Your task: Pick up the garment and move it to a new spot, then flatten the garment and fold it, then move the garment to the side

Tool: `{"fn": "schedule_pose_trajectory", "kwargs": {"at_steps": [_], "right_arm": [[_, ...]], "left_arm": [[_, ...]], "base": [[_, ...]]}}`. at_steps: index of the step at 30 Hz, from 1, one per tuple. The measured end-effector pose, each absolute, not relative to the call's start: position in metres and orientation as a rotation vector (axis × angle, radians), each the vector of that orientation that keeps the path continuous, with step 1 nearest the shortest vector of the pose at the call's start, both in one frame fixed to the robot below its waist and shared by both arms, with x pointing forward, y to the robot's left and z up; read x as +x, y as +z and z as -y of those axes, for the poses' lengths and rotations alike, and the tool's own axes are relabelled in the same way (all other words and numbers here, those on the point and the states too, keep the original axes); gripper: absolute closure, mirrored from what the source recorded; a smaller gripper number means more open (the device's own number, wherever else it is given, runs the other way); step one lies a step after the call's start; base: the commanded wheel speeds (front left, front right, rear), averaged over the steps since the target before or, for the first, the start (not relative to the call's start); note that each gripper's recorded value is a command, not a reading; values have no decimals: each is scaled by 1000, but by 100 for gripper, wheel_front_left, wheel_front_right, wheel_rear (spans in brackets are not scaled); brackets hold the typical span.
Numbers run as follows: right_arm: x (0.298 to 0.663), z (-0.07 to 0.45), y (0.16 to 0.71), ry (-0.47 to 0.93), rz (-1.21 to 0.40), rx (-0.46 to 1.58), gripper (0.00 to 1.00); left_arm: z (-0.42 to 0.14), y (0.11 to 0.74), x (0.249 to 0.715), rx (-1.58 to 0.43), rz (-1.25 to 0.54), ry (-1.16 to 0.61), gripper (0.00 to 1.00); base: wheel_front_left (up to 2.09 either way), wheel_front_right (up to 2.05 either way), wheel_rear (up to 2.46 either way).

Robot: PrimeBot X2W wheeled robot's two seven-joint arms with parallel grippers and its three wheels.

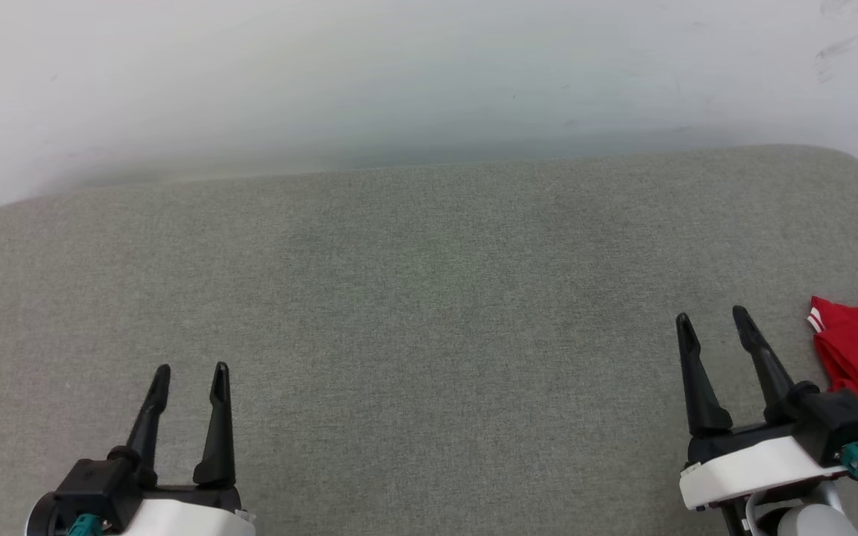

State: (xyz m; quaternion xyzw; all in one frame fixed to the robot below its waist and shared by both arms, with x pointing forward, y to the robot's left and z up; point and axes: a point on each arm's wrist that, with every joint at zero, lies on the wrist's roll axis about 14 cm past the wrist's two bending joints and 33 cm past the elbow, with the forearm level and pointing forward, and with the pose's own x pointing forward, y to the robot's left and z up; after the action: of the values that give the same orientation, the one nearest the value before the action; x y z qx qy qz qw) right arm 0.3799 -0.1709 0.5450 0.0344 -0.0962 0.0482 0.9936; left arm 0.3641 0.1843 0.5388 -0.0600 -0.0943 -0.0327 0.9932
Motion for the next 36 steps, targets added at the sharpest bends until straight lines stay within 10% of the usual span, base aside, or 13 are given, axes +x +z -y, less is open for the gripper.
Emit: {"fn": "schedule_pose_trajectory", "kwargs": {"at_steps": [36], "right_arm": [[376, 190, 503, 0, 30, 634, 100]], "left_arm": [[-195, 500, 369, -673, 31, 23, 100]], "base": [[0, 0, 0]]}}
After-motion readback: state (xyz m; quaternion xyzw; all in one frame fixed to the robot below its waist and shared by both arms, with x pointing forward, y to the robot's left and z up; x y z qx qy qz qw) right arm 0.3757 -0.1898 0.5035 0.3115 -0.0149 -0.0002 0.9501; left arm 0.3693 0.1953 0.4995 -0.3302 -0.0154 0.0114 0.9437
